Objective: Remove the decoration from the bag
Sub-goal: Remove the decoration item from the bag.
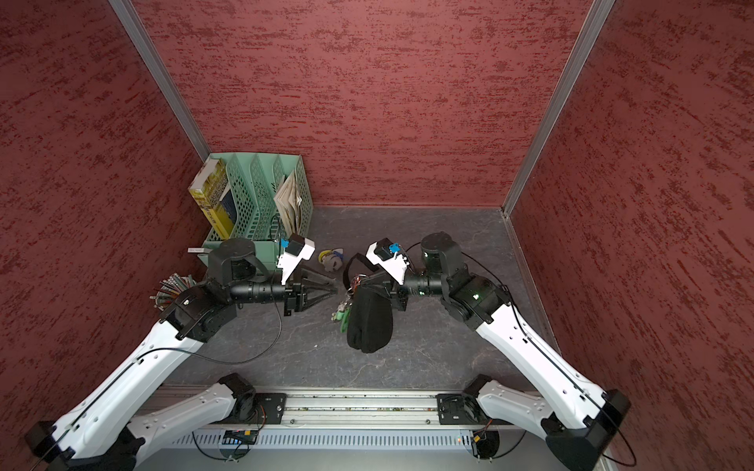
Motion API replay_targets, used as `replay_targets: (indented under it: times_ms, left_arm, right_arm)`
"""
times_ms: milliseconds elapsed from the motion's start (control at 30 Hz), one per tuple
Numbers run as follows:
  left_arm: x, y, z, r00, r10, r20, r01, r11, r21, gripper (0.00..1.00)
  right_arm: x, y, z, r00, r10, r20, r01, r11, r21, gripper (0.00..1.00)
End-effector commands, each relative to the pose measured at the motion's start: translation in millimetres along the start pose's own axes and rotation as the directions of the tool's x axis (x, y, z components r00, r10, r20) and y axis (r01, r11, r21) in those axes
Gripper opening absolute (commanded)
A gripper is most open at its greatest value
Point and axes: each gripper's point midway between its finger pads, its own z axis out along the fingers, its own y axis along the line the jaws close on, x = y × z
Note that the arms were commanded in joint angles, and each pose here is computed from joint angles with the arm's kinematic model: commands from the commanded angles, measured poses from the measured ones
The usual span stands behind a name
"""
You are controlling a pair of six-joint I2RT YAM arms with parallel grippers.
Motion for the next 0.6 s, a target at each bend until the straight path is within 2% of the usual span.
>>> replay_targets:
  times_ms: [0, 67, 167, 333, 567]
  left_arm:
    - [-1.4, -9.2, -2.0, 0.996, 0.079, 0.028, -0.08, 0.996, 0.047, 0.63]
    - [-3.1, -9.2, -2.2, 0.993, 0.11, 0.046, -0.112, 0.993, 0.045, 0.74]
    - [-8.9, -6.8, -2.5, 0.979, 0.181, 0.098, -0.183, 0.983, 0.01, 0.79]
    - [-15.2, -10.0, 1.4, 0.945, 0.275, 0.176, -0.276, 0.961, -0.016, 0.8]
    - [-7.8, -20.3, 23.3, 0.944, 0.299, 0.141, -0.309, 0.95, 0.05, 0.73]
  right_arm:
    - [-9.6, -0.9, -12.5, 0.999, -0.052, -0.009, 0.052, 0.998, 0.044, 0.0]
    - [-8.4, 0.2, -13.2, 0.998, -0.051, -0.021, 0.052, 0.998, 0.037, 0.0]
    - [-7.9, 4.4, -14.1, 0.998, -0.056, -0.028, 0.057, 0.998, 0.018, 0.0]
    - [-9.9, 12.4, -18.0, 0.998, -0.06, -0.017, 0.059, 0.998, -0.011, 0.0]
    - [-14.6, 24.7, -23.4, 0.998, -0.063, 0.01, 0.064, 0.996, -0.057, 0.0]
